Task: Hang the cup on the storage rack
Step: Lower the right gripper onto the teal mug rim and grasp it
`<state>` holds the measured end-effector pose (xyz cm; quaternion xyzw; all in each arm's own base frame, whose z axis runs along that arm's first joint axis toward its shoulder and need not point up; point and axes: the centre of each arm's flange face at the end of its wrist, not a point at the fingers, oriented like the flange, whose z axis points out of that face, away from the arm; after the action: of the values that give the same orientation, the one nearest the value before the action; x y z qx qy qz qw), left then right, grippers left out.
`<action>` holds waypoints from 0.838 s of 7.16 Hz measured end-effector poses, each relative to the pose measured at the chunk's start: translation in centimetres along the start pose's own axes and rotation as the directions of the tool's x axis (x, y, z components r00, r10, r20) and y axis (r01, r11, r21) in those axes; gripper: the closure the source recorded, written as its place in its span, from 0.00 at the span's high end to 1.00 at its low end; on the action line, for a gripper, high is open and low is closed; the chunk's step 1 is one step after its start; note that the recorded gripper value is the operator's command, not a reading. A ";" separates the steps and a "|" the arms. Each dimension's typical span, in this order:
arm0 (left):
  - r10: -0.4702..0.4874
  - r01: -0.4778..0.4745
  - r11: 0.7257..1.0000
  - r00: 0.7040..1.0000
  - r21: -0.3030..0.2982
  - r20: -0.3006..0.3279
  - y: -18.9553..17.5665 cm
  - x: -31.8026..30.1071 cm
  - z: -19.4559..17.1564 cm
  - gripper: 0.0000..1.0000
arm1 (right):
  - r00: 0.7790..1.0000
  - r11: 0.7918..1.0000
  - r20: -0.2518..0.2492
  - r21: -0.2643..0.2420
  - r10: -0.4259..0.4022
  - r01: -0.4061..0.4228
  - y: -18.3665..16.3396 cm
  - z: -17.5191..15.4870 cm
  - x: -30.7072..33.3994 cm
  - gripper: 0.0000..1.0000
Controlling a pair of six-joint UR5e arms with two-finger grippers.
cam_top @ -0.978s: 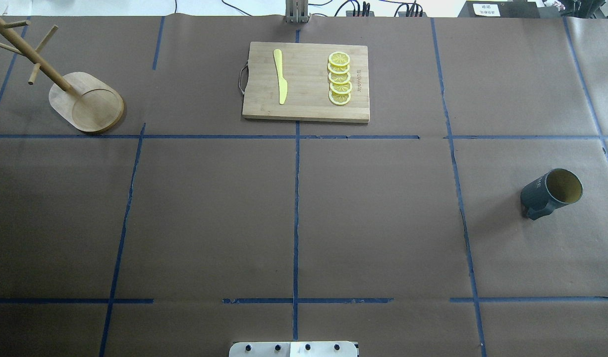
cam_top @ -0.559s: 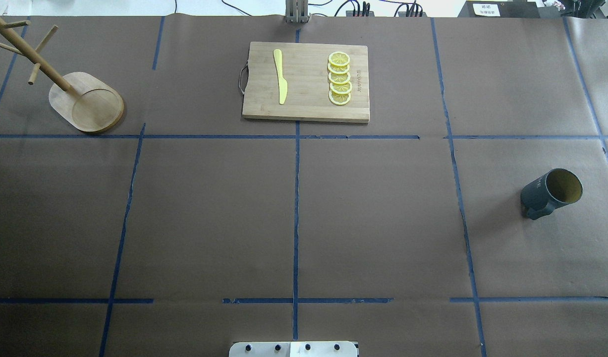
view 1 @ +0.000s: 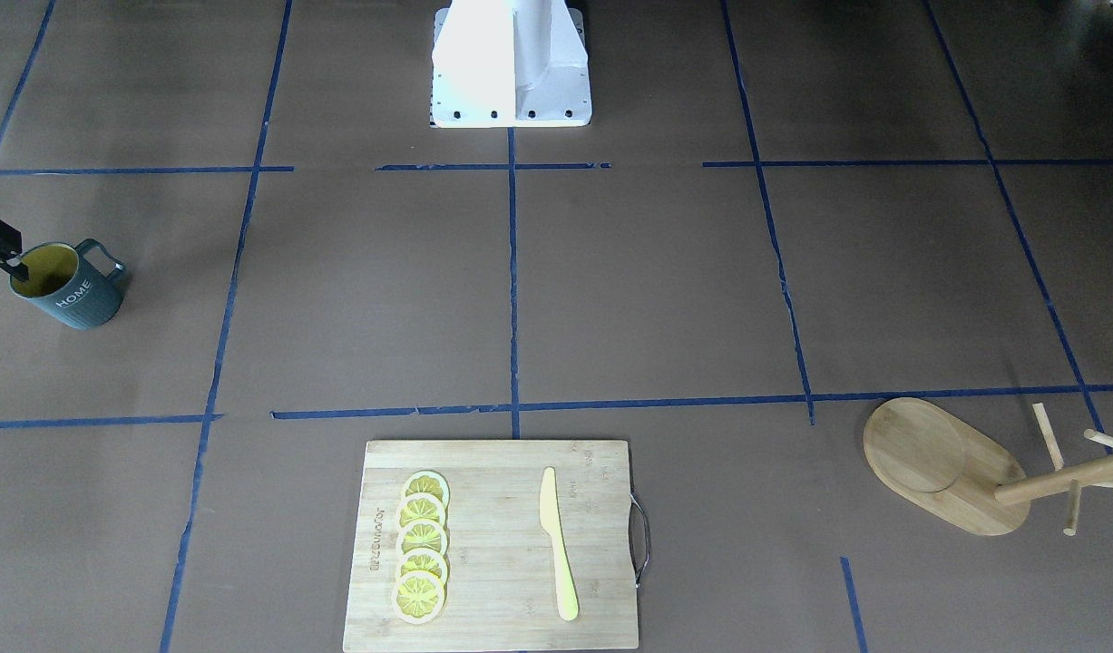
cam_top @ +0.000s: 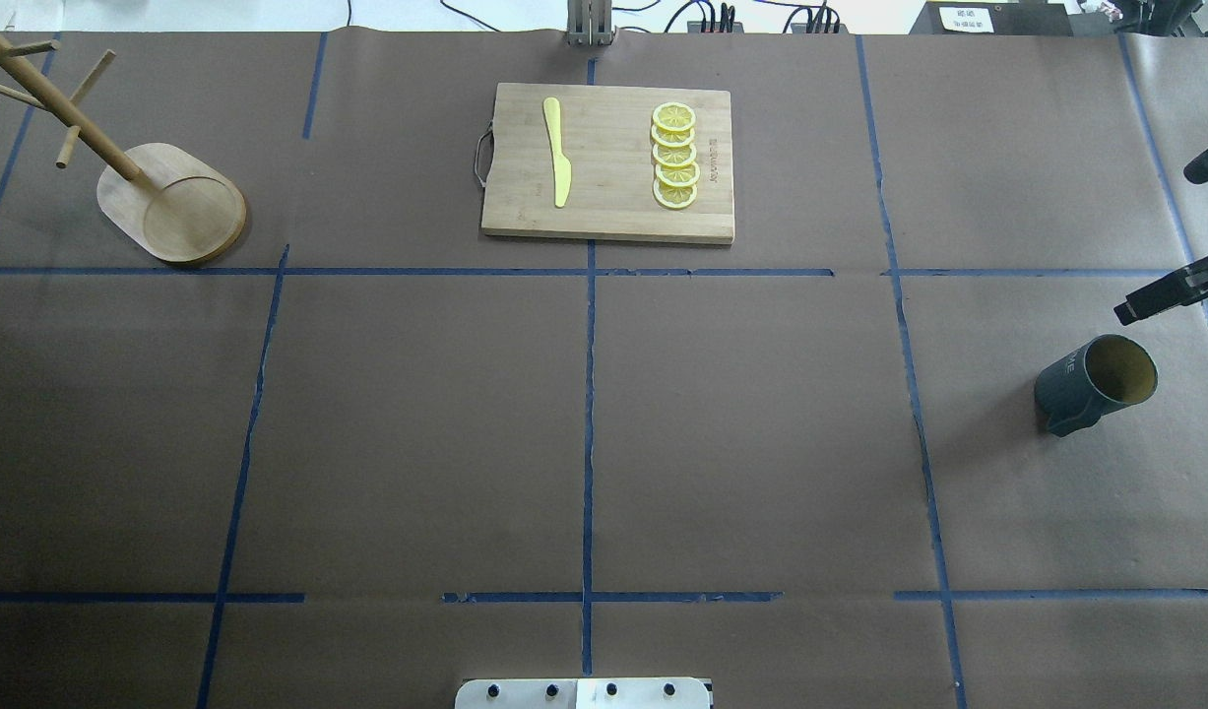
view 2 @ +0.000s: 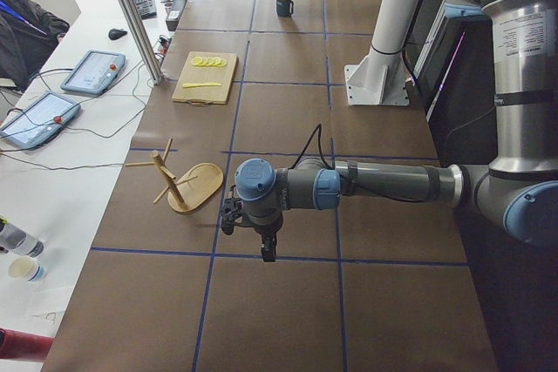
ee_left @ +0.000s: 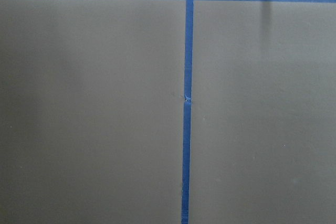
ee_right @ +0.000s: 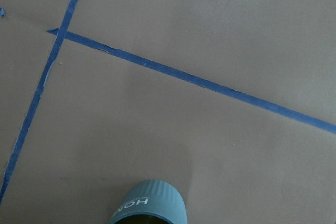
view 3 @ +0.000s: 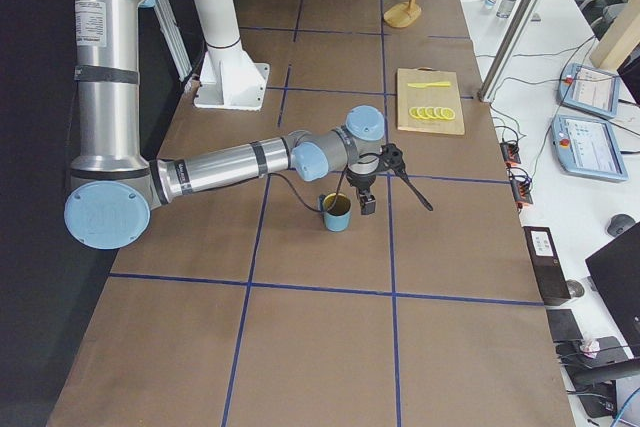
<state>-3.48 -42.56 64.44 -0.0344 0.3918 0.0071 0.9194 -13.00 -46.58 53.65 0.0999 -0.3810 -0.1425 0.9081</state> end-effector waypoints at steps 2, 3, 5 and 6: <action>0.001 -0.001 1.000 1.000 0.001 0.000 0.0 0.0 0.0 1.00 | 1.000 1.000 -0.001 -0.012 -0.012 0.012 2.2 2.3 0.2 1.00; 0.000 0.000 1.000 1.000 0.001 0.000 0.0 0.0 0.0 1.00 | 1.000 0.999 -0.005 -0.036 -0.011 0.011 2.6 3.8 0.6 0.99; 0.000 0.000 1.000 1.000 0.000 0.000 0.0 0.0 0.0 1.00 | 1.000 0.997 -0.015 -0.079 -0.020 0.018 3.1 6.3 0.6 0.30; 0.000 0.000 1.000 1.000 0.000 0.000 0.0 0.0 0.0 1.00 | 1.000 0.996 -0.019 -0.092 -0.024 0.022 3.2 7.2 0.5 0.15</action>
<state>-3.48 -42.55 64.45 -0.0344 0.3918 0.0070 0.9194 -17.22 -44.31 59.85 0.0641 -0.3637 -0.1693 0.9137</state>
